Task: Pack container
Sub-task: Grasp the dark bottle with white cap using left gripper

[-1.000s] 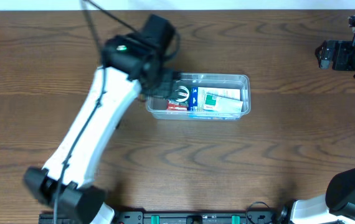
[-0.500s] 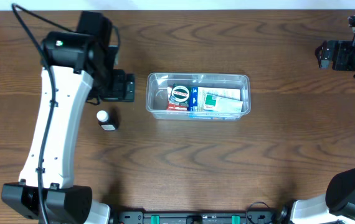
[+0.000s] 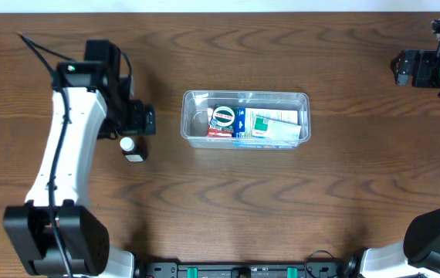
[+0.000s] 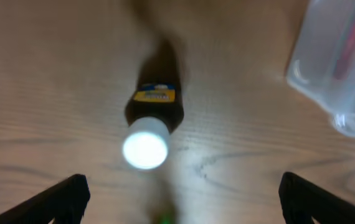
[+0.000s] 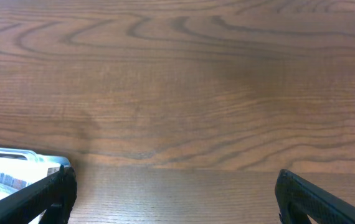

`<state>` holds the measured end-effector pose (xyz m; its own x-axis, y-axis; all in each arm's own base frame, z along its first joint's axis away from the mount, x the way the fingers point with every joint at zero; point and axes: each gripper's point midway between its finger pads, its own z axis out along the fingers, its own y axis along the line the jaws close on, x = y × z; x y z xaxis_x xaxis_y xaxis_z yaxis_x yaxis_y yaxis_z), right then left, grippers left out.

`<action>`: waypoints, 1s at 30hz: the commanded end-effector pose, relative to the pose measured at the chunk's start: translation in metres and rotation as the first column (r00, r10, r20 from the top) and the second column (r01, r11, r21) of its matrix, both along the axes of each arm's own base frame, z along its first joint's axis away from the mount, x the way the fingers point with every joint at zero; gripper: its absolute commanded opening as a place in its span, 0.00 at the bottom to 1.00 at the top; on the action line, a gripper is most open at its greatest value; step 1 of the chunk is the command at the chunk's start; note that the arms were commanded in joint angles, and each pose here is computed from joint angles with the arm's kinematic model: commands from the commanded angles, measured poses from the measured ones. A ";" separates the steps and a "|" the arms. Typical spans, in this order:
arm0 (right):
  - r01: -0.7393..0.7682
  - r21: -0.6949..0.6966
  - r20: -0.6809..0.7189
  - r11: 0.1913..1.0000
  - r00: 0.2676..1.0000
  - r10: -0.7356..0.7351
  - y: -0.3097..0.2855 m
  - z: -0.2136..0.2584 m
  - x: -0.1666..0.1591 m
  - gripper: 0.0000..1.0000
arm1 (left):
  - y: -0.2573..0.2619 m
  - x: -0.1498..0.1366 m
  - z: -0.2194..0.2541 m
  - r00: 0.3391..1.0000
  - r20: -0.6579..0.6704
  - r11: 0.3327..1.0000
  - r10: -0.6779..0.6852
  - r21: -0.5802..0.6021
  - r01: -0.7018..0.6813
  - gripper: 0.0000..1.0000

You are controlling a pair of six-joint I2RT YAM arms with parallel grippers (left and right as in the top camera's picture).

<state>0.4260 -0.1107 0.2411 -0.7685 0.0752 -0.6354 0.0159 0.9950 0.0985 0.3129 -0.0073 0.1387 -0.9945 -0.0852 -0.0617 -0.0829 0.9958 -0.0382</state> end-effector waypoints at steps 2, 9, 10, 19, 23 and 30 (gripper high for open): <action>0.009 0.009 0.010 1.000 1.000 -0.009 -0.001 0.004 0.000 0.99 | 0.000 -0.014 -0.028 0.999 -0.051 1.000 0.011 -0.014 -0.012 0.98; 0.009 0.009 0.010 1.000 1.000 -0.009 -0.001 0.004 0.000 0.99 | 0.008 -0.013 -0.036 0.998 -0.043 0.999 0.038 -0.014 -0.038 0.98; 0.009 0.009 0.010 1.000 1.000 -0.009 -0.001 0.004 0.000 0.99 | 0.009 -0.012 -0.036 0.998 -0.037 0.999 0.041 -0.013 -0.041 0.98; 0.009 0.009 0.010 1.000 1.000 -0.009 -0.001 0.004 0.000 0.99 | 0.012 -0.003 -0.045 0.999 0.004 0.999 0.048 -0.014 -0.048 0.93; 0.009 0.009 0.010 1.000 1.000 -0.009 -0.001 0.004 0.000 0.99 | 0.014 -0.005 -0.049 0.999 -0.002 0.999 0.049 -0.002 -0.049 0.85; 0.009 0.009 0.010 1.000 1.000 -0.009 -0.001 0.004 0.000 0.99 | 0.015 -0.004 -0.049 0.999 0.004 0.999 0.049 0.005 -0.049 0.68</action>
